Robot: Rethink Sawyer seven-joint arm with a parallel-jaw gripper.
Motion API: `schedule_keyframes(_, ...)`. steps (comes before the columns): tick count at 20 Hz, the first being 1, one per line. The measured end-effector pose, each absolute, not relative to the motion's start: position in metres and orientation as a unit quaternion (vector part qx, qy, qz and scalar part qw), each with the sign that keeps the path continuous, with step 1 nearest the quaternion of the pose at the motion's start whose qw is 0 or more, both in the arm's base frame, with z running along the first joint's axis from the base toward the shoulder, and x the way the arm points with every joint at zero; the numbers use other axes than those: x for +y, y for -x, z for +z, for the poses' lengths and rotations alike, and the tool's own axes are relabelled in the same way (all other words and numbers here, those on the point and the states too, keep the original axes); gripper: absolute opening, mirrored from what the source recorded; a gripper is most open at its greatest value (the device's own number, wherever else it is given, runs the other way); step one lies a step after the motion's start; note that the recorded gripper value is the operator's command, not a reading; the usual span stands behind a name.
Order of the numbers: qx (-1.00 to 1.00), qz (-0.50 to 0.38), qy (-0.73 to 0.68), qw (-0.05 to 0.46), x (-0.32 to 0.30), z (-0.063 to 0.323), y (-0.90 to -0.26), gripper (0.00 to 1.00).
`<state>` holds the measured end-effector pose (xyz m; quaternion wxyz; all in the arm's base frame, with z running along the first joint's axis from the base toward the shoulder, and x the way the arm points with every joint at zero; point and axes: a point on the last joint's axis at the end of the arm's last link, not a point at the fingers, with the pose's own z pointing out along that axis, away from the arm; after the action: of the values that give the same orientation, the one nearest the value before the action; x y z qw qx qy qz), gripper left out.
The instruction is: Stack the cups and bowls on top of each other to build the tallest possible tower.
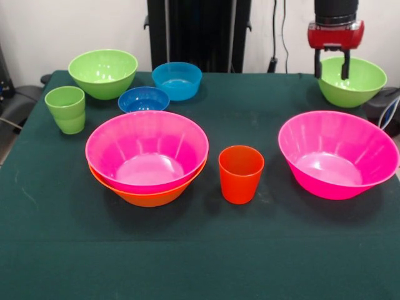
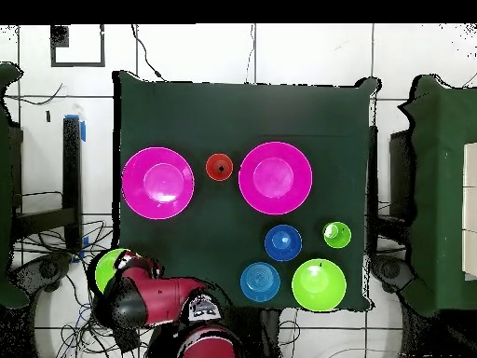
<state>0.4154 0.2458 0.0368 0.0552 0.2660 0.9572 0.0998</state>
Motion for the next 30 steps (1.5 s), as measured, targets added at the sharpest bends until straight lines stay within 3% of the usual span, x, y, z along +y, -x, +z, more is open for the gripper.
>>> schedule_keyframes(30,0.965,0.1,-0.24,0.044,0.24,-0.006,-0.375,1.0)
